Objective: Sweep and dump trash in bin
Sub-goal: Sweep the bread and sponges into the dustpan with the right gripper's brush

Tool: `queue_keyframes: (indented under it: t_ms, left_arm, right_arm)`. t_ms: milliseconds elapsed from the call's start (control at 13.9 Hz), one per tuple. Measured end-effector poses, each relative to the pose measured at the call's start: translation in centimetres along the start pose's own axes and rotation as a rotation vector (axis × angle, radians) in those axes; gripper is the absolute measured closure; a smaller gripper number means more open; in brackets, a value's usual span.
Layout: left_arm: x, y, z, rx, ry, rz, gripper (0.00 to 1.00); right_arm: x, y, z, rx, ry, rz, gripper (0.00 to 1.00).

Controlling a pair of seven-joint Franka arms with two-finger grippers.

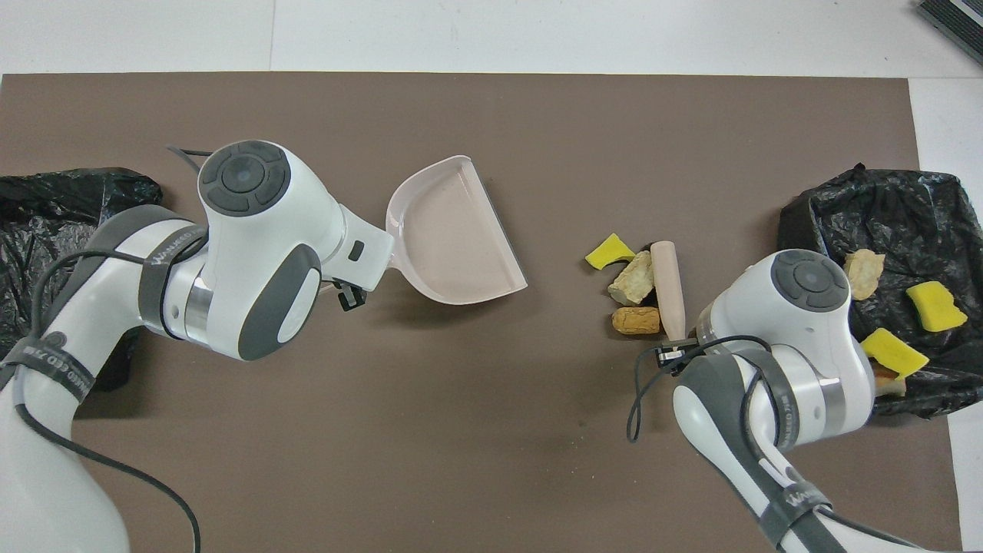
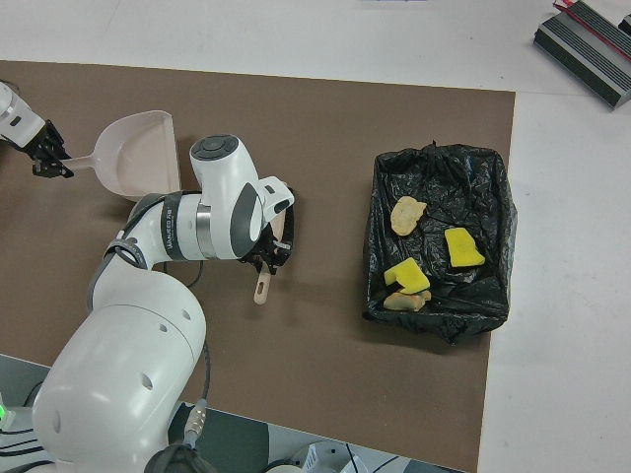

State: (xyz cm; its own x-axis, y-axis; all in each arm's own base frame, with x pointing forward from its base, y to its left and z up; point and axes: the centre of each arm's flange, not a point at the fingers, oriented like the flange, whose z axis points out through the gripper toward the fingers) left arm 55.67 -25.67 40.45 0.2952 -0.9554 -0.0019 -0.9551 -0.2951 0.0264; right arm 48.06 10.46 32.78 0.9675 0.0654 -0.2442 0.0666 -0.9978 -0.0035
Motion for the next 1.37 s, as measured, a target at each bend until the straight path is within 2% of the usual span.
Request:
queue_keyframes:
  t_ms: [216,647,1151,1367]
  left_arm:
    - [-1.3,2.6,1.7,0.035,0.006,0.088,0.68]
    - [-1.8,6.1,4.8,-0.007,-0.036,0.145,0.68]
    - [-3.1,7.4,5.3,-0.002,-0.037,0.088,0.68]
    - [-3.3,7.6,5.4,-0.003,-0.039,0.081,0.68]
  right_arm:
    - [-0.2,-1.9,0.1,0.021,0.002,-0.007,0.74]
    - [0.4,-8.8,0.5,0.059,-0.014,-0.007,0.74]
    - [0.6,-16.1,-0.5,0.207,-0.024,0.044,0.74]
    - [0.8,-20.6,-1.0,0.322,-0.031,0.105,0.74]
